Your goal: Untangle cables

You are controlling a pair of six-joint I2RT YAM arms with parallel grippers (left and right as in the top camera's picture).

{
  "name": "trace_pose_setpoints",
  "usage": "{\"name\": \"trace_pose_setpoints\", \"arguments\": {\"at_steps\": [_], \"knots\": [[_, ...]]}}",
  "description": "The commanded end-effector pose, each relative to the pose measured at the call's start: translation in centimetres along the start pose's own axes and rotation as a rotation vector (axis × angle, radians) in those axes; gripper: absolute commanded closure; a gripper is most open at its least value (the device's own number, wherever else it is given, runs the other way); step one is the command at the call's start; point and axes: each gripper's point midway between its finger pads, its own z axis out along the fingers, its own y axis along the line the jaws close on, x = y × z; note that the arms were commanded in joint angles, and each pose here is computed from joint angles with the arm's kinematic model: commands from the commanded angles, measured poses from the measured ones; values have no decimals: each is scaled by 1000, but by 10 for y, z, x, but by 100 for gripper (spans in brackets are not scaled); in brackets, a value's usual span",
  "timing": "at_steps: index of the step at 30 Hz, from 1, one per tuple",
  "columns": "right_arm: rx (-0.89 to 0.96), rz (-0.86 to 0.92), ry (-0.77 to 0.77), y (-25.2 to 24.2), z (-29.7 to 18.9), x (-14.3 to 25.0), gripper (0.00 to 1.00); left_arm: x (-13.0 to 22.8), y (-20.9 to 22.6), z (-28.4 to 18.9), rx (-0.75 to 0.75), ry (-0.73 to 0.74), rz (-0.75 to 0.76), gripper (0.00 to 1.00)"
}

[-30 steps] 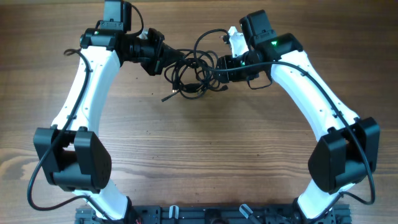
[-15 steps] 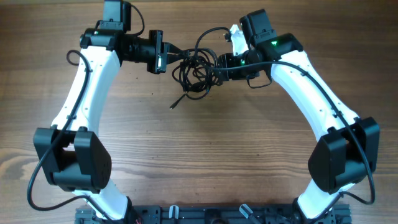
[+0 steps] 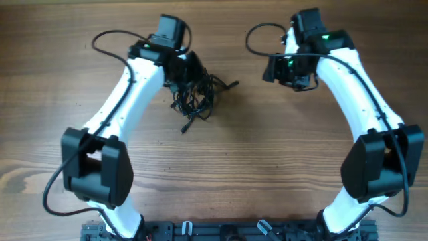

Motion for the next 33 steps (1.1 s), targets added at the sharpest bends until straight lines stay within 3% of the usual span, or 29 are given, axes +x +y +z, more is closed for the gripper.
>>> {"name": "trace_pose_setpoints", "arguments": {"at_steps": [1,4,12,14,15,16,21,24,26,29,33], "knots": [[-10,-30,27,-2,7,3,40,9,13,36,-128,-3,92,55],[-58,-79,30,6,7,3,39,10,33,59,-219,-3,-23,60],[-138,-144,25,20,5,2,39,7,50,94,-269,-19,-230,56],[-187,-181,23,29,4,2,39,12,53,101,-274,6,-233,71],[-228,-214,19,36,3,2,39,13,52,102,-272,11,-233,96],[-275,-255,13,44,1,1,40,13,49,101,-256,20,-214,96],[-446,-418,-34,77,-16,0,41,20,-3,56,125,218,41,96],[-464,-477,-33,97,-21,7,42,26,-28,6,413,360,29,96],[-477,-519,-18,112,-19,18,43,27,-31,-12,507,418,-4,96],[-499,-583,-22,138,-23,27,44,37,-30,-19,524,481,-43,96],[-463,-614,-91,152,-37,14,42,49,-44,-37,637,578,-75,96]]}}
